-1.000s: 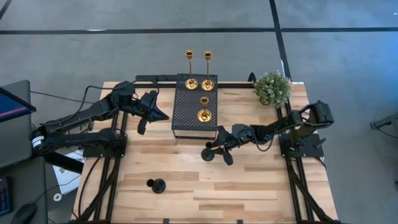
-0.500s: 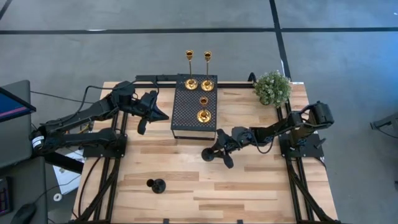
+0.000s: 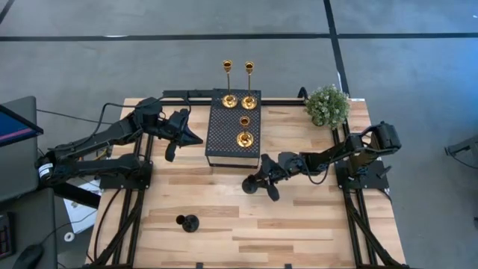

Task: Pick & Place candle stick holders
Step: Put the top black candle holder on the shelf

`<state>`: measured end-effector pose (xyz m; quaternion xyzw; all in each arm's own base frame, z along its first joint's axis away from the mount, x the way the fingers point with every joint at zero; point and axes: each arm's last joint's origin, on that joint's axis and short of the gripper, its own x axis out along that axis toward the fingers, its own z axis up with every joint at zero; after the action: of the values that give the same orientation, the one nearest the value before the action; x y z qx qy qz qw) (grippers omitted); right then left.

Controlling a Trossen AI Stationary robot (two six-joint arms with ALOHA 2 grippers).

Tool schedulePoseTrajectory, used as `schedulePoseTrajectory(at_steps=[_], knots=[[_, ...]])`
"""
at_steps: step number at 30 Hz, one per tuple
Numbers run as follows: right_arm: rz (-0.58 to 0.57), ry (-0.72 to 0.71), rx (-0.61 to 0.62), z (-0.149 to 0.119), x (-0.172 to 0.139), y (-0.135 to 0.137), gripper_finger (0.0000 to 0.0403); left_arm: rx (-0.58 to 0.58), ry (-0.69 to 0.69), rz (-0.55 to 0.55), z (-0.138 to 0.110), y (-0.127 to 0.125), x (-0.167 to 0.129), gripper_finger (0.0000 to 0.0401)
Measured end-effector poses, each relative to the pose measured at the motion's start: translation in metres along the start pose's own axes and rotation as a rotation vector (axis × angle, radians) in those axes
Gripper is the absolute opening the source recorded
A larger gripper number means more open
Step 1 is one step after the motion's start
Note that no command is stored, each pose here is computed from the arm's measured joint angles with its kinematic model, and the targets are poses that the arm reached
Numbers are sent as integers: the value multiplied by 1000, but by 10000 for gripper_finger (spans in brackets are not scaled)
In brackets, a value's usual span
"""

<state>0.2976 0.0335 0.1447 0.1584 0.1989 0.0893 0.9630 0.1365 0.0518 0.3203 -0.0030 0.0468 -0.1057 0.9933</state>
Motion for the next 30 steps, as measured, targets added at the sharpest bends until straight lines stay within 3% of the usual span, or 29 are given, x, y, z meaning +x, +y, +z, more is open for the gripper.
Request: schedulePoseTrajectory(at_steps=[8, 18, 23, 30], knots=[[1, 2, -1, 0, 0, 0, 10, 0, 0, 0, 0, 0, 0, 6], [-3, 51, 2, 2, -8, 4, 6, 0, 0, 0, 0, 0, 0, 6], [-9, 57, 4, 19, -33, 14, 3, -1, 1, 0, 0, 0, 0, 6], [-154, -4, -33, 45, -82, 22, 1, -1, 1, -1, 0, 0, 0, 6]])
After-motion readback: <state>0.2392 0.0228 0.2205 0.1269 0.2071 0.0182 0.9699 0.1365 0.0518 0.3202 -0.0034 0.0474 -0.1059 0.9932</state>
